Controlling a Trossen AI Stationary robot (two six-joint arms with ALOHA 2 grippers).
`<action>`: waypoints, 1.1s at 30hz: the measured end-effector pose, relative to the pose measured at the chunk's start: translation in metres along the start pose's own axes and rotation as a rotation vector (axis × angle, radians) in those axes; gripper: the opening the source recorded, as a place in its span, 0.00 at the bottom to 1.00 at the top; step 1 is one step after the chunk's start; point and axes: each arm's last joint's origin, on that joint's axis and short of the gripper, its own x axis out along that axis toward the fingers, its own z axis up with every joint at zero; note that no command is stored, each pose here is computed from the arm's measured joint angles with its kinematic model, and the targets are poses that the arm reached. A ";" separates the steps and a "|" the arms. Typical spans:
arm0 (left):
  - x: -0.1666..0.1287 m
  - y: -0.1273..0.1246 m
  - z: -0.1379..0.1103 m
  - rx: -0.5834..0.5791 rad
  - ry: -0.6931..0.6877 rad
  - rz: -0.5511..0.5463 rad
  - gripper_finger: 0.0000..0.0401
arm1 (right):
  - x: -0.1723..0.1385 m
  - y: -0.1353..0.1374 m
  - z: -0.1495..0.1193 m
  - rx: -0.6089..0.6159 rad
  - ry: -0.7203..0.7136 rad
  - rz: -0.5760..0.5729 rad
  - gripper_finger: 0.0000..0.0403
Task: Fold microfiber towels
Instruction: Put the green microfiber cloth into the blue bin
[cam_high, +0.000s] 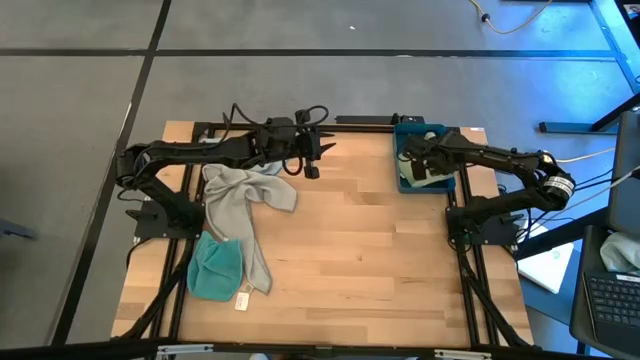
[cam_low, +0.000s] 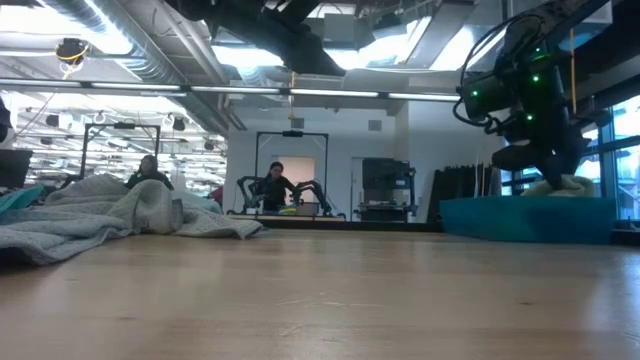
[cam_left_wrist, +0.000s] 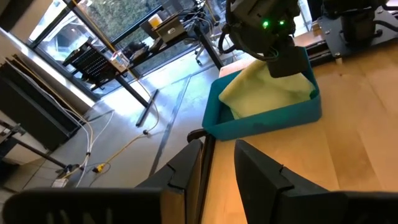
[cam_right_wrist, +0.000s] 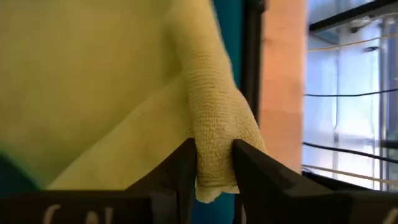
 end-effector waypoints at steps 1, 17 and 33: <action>0.000 0.000 0.000 0.000 0.000 0.000 0.22 | 0.000 0.000 0.000 -0.006 0.007 0.007 0.26; -0.002 -0.012 0.004 0.016 0.031 0.004 0.22 | -0.005 0.012 -0.003 -0.114 0.047 0.167 0.18; -0.003 -0.016 0.004 0.033 0.068 0.018 0.22 | 0.018 0.019 -0.017 -0.207 0.051 0.196 0.43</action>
